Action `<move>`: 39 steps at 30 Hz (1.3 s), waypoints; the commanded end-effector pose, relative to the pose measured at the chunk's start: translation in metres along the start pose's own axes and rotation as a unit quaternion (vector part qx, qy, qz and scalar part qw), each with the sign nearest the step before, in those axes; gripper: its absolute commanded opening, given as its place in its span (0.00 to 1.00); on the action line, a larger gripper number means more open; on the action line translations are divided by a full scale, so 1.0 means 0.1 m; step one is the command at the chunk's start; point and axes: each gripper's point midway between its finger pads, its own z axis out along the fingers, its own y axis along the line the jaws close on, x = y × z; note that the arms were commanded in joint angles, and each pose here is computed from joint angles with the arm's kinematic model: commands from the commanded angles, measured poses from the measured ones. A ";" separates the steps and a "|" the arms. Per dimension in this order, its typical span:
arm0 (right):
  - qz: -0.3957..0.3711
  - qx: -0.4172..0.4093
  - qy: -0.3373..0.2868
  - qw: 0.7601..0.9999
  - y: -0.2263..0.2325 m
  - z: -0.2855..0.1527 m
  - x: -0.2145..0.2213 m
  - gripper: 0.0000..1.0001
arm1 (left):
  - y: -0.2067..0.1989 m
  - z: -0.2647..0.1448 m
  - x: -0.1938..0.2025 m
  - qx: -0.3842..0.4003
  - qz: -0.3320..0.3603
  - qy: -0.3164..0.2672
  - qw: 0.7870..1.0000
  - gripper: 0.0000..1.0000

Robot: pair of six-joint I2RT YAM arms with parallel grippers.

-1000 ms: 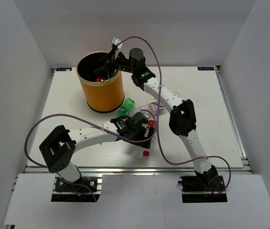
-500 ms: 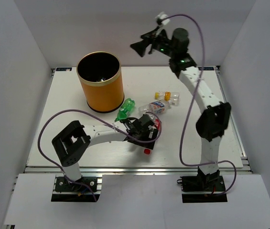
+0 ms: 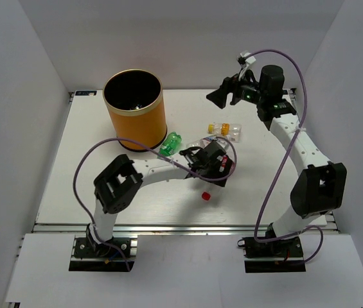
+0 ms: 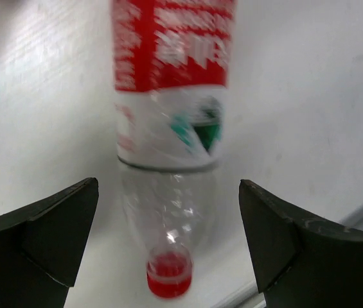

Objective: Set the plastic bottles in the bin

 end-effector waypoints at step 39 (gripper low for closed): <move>-0.001 0.138 0.162 0.977 -1.15 -1.06 0.93 0.88 | 2.66 -3.06 -2.88 -0.399 -0.144 -0.387 0.818 0.16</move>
